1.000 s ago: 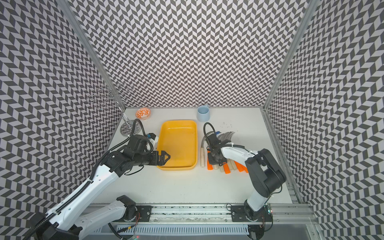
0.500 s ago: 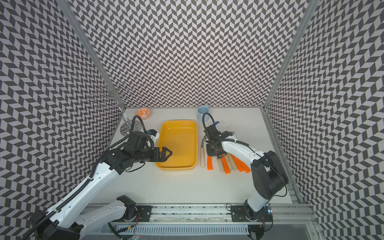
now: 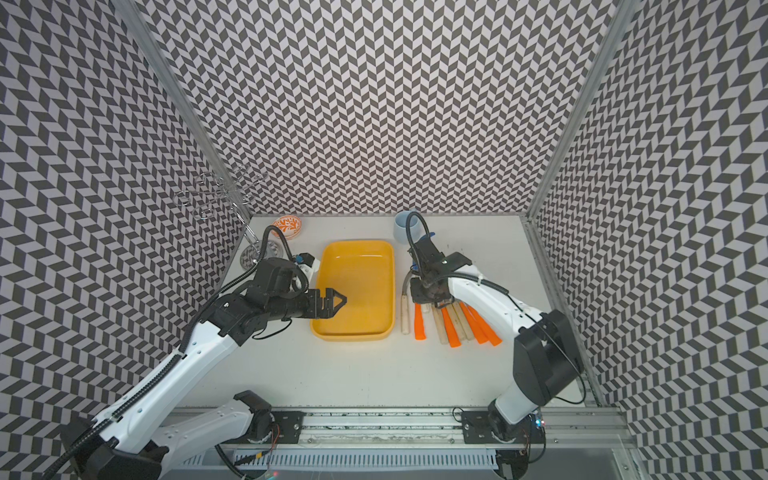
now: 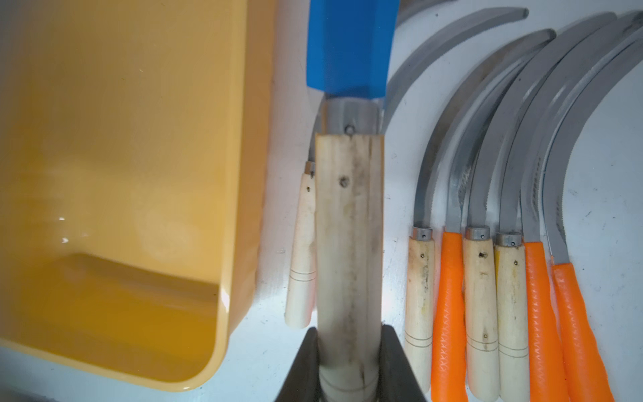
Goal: Put small sickles into storage boxes
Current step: Pick up the sickle at the center of the board, then place the sickle in the storage box.
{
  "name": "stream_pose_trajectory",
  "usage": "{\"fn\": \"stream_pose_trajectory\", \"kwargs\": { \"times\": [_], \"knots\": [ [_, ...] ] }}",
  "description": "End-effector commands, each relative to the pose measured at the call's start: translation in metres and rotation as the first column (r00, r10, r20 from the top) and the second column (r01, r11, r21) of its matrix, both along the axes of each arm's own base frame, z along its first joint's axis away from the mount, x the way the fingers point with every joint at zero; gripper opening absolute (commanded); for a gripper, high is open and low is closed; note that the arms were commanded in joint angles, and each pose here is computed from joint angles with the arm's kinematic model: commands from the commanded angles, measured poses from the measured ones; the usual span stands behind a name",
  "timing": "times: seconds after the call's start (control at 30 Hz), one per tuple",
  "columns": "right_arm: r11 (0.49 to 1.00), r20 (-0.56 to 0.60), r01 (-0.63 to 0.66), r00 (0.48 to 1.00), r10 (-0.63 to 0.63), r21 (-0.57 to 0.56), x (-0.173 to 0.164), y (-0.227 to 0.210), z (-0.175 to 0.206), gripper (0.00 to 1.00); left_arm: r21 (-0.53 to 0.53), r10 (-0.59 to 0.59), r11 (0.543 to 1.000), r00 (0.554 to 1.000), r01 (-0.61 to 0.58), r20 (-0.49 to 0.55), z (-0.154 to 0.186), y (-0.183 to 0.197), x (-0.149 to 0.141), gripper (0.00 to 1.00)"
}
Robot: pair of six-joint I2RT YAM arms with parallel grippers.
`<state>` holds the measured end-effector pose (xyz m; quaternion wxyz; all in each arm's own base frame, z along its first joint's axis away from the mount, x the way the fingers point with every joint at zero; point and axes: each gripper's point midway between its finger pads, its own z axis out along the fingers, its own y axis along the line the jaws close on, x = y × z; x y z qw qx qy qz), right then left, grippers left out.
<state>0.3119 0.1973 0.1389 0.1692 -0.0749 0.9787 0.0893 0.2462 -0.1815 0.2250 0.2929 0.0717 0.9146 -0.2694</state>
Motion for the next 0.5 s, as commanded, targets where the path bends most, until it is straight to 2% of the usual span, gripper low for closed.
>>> {"fn": "stream_pose_trajectory", "kwargs": {
  "times": [0.0,0.23,0.47],
  "knots": [
    [0.994,0.04,-0.023,0.999,0.019,0.103,-0.001,0.021,0.032,0.0,-0.035,0.019,0.999,0.999,-0.018,0.046,0.019,-0.001,0.006,1.0],
    [0.982,0.026,-0.056,0.998,0.052,0.178,-0.003,0.055,0.042,0.0,-0.046,0.054,0.998,0.996,-0.05,0.076,0.027,0.009,0.008,1.0],
    [0.973,0.007,-0.07,0.998,0.07,0.22,-0.003,0.09,0.035,0.0,-0.079,0.083,0.994,0.993,-0.077,0.079,0.027,0.021,0.003,1.0]
  ]
}}
